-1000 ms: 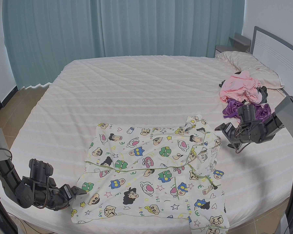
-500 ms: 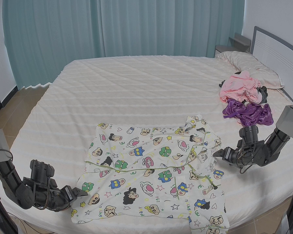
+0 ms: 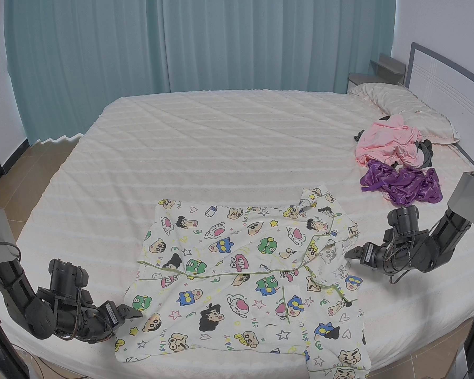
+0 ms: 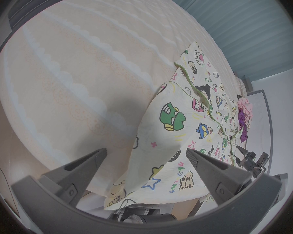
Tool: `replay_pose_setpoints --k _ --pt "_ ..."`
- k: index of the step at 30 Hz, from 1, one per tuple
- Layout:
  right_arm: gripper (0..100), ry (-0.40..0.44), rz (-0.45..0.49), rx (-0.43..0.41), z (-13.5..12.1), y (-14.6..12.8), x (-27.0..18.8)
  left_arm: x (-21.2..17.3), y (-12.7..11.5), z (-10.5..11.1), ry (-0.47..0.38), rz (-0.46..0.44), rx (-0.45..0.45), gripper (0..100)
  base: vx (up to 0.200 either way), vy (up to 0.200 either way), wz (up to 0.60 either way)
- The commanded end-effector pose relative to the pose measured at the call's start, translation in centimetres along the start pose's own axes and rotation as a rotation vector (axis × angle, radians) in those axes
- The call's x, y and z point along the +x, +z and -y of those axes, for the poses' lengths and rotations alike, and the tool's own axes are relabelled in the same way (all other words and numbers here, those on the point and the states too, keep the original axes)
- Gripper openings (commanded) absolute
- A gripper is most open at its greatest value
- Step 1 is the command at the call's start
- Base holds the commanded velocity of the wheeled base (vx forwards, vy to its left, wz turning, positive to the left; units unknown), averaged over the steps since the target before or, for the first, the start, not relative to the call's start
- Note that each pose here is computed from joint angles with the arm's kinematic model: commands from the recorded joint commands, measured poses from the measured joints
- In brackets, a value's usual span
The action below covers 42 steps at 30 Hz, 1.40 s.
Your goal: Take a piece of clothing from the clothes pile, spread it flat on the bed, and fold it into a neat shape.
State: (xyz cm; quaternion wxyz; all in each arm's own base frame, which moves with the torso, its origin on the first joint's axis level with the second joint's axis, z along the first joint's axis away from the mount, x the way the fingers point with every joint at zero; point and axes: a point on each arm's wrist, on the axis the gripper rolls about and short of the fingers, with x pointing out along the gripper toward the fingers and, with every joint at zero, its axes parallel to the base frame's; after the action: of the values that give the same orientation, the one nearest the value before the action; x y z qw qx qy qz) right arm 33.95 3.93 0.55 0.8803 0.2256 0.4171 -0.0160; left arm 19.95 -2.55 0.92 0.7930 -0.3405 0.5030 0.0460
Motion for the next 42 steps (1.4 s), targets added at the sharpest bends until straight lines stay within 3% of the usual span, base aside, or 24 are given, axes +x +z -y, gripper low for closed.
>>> replay_pose_setpoints --k 1,17,32,42 --pt "100 -0.002 0.013 0.012 0.3 0.4 -0.3 0.0 0.0 0.0 -0.001 0.001 0.000 100 0.000 0.000 0.00" --pt "100 -0.039 -0.036 -0.011 1.4 -0.8 -0.8 0.0 0.0 0.0 0.000 0.000 0.000 100 0.000 0.000 0.00" --pt "100 0.039 -0.066 -0.109 -2.8 -1.9 2.7 0.0 0.0 0.0 0.000 0.000 0.000 100 0.000 0.000 0.00" --pt "100 0.087 0.015 -0.083 -4.4 0.7 3.9 0.0 0.1 0.0 -0.002 0.004 -0.001 100 0.000 0.000 0.00"
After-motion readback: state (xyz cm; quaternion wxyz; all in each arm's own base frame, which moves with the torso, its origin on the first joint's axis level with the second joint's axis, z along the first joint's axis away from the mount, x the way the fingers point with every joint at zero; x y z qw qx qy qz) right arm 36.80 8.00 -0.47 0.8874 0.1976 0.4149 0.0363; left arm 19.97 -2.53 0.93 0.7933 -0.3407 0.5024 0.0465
